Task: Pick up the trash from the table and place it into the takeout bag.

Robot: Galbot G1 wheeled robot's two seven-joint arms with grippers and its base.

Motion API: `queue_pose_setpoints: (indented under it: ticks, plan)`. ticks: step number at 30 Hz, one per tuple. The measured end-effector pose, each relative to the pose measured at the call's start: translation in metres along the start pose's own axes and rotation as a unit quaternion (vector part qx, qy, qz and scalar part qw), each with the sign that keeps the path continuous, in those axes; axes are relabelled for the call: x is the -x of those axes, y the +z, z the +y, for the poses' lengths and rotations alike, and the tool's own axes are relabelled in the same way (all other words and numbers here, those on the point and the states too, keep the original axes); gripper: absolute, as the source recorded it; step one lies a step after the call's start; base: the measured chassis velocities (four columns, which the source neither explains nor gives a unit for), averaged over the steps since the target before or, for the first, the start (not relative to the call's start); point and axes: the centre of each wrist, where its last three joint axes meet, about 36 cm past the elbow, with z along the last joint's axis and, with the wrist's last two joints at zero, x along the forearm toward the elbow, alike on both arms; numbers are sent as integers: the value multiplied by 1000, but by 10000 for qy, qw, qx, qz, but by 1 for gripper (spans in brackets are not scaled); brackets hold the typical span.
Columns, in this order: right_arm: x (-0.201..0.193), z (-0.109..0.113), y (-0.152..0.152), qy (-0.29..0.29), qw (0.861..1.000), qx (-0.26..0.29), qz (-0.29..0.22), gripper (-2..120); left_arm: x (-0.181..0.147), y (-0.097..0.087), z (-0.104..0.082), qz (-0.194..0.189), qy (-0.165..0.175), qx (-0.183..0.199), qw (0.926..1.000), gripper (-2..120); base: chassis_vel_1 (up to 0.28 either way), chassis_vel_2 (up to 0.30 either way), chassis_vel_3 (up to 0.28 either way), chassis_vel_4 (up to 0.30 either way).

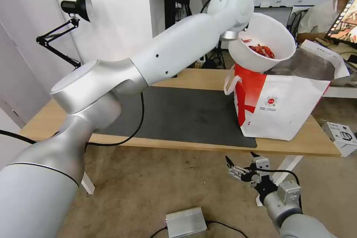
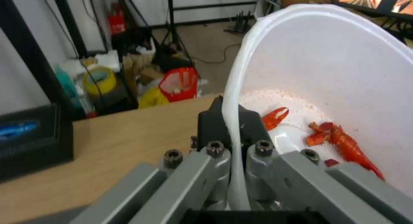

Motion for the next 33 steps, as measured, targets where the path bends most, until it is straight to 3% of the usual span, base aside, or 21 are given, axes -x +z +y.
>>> queue_pose_setpoints:
  ticks: [10, 26, 33]
  plan:
    - [0, 0, 0, 0, 10000, 0, 0, 100, 0, 10, -8, -257, 120, 235, 9993, 0, 0, 0, 0, 0]
    - [0, 0, 0, 0, 10000, 0, 0, 100, 13, 39, -13, -237, 32, 599, 9979, 0, 0, 0, 0, 0]
    - [0, 0, 0, 0, 10000, 0, 0, 100, 14, 42, -15, -240, 44, 656, 9976, 0, 0, 0, 0, 0]
